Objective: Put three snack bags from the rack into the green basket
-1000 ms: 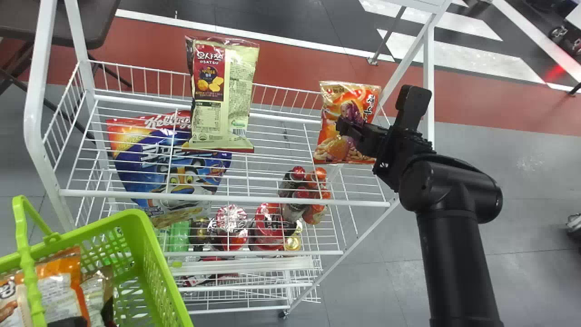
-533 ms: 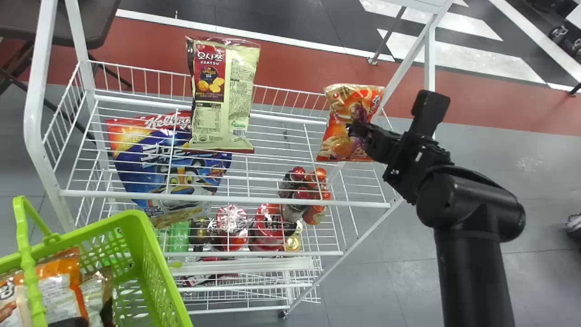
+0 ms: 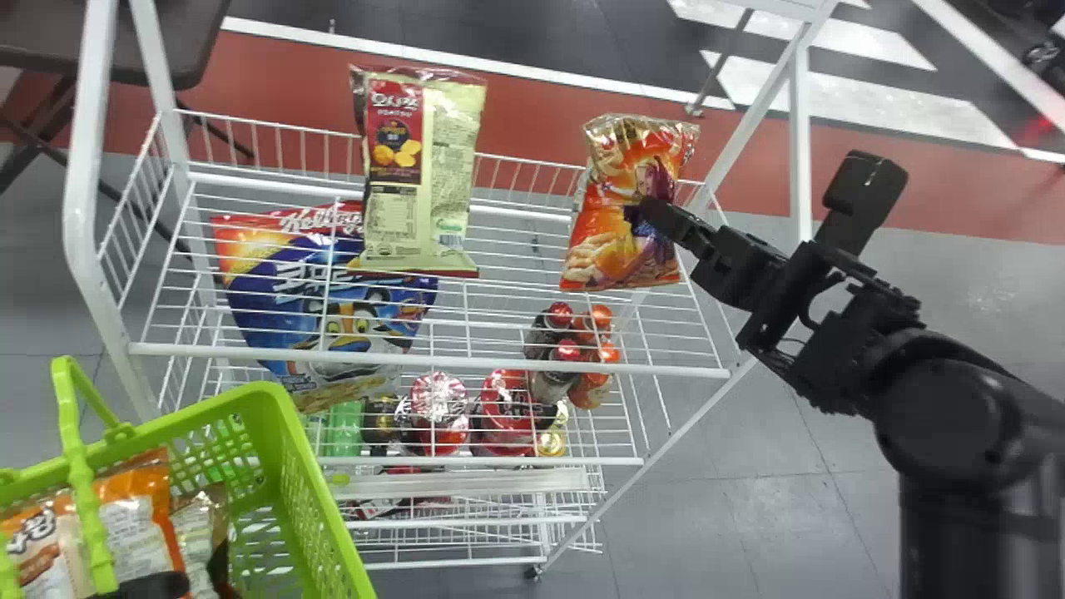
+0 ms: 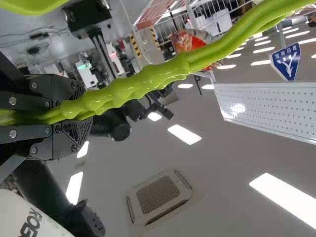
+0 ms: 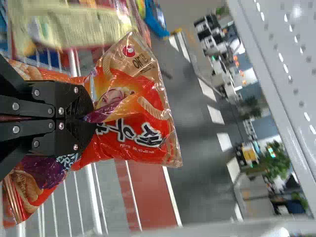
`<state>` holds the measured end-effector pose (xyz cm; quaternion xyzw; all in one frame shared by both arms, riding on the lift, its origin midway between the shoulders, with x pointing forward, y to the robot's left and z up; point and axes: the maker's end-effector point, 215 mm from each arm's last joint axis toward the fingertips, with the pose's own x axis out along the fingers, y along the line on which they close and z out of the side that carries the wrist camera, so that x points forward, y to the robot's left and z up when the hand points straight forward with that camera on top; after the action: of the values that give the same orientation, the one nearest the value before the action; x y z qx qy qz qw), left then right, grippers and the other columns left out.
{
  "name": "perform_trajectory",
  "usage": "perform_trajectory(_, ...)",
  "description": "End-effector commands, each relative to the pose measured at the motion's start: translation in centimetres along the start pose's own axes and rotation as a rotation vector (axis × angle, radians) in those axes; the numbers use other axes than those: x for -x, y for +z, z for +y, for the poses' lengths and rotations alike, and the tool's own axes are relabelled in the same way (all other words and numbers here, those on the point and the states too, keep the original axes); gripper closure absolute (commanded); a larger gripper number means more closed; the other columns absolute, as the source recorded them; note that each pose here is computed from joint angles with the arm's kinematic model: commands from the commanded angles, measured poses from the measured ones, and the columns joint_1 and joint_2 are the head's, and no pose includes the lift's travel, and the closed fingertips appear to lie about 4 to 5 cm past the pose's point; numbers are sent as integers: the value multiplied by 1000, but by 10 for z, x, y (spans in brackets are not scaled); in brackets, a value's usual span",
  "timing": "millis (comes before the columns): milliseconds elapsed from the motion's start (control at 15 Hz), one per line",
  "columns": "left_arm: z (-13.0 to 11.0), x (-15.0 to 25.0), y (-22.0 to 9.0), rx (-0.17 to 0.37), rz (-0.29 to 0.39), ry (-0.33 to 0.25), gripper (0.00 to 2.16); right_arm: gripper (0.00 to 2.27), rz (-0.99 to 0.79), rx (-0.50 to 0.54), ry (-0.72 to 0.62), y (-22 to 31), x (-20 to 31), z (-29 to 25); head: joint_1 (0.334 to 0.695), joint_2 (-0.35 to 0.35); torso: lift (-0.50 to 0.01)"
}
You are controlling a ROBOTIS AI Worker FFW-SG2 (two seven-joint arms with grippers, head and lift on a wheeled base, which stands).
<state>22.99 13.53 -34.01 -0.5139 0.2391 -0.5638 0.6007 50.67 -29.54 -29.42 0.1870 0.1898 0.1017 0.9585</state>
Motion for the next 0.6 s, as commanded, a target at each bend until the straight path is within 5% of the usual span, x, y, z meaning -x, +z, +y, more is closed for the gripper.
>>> perform_trajectory(0, 0, -2, 0, 1, 3, -3, 2148, 2250, 106, -33, 139, -33, 12, 60, 695, -246, 0)
perform_trajectory(533, 0, -6, -2, 1, 5, -6, 2148, 2250, 383, -55, 490, -136, 28, 228, 695, 28, 0)
